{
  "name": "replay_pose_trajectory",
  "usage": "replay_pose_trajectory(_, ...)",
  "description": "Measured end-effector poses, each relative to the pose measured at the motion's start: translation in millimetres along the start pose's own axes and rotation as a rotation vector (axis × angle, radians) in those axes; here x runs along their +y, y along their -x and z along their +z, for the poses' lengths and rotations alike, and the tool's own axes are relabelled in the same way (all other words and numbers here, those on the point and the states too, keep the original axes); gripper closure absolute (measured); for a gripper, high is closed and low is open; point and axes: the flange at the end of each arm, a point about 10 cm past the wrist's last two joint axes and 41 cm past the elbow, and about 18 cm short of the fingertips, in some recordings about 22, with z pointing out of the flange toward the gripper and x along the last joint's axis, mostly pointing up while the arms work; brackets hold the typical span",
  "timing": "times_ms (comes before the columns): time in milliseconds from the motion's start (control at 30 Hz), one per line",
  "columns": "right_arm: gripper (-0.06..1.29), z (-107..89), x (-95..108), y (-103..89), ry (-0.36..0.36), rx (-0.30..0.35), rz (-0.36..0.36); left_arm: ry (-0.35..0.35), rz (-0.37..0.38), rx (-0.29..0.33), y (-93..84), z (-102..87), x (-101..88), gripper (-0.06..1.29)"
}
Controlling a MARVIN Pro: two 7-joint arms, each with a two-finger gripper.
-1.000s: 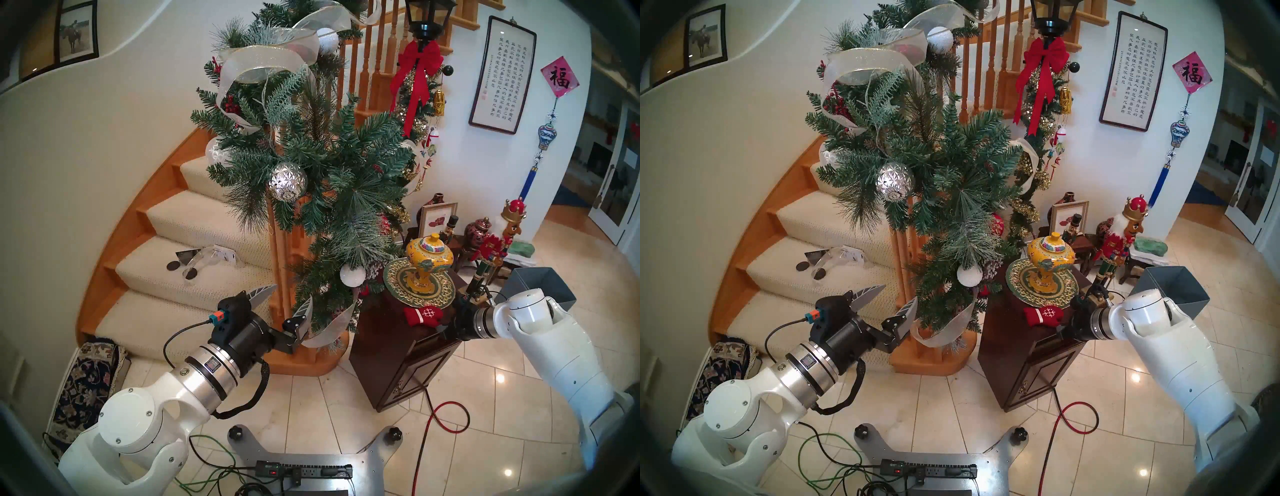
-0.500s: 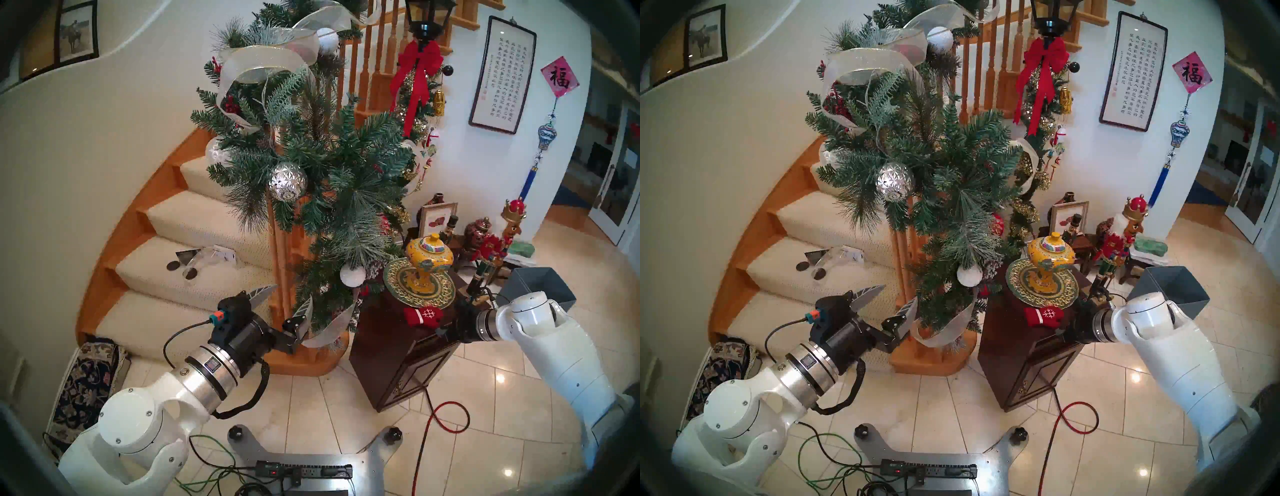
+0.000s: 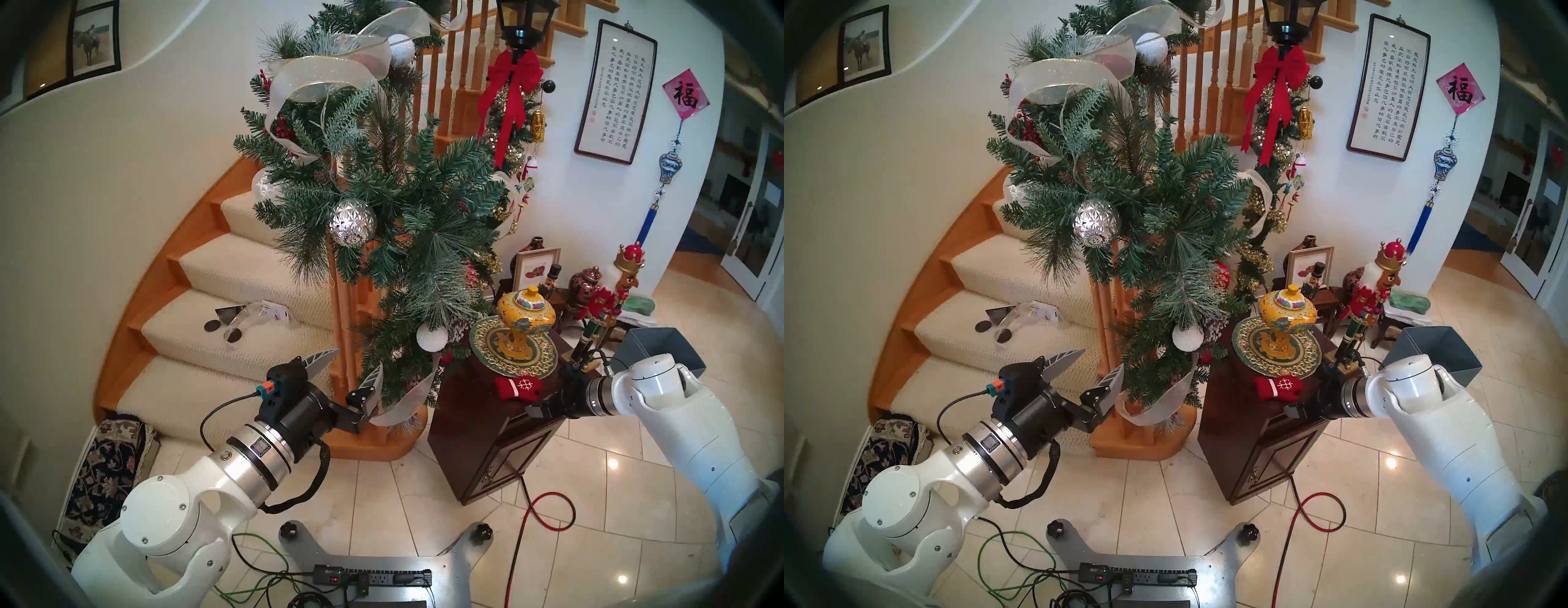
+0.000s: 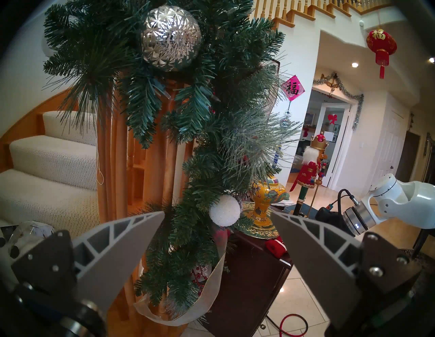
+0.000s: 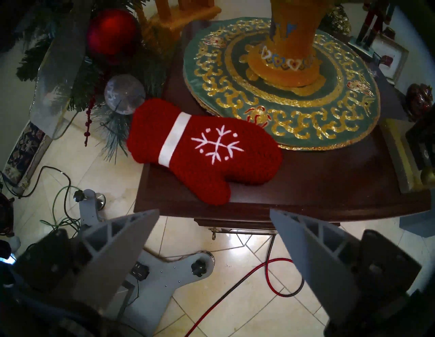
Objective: Hang the ornament onto the Christmas-tree-style decoration
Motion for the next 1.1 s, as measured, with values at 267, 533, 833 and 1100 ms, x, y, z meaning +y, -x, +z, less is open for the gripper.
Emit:
replay_pose_trajectory(267, 0.01, -0.3, 3, -3.2, -0.008, -0.004, -0.011, 0.0, 0.0, 0.0, 0.0, 0.0, 0.0, 0.0)
replay_pose_trajectory(533, 0.01, 9.8, 2, -0.2, -0.022, -0.046, -0.038, 0.0, 0.0, 0.0, 0.0, 0.0, 0.0, 0.0)
replay_pose_trajectory(833, 0.01, 14.5, 5, -7.0, -0.026, -0.057, -0.058, 0.0, 0.0, 0.0, 0.1, 0.0, 0.0, 0.0)
replay_pose_trajectory(1100, 0.01, 13.6, 7, -12.6, -0.034, -0.052, -0.063, 0.0, 0.0, 0.0, 0.1, 0.0, 0.0, 0.0)
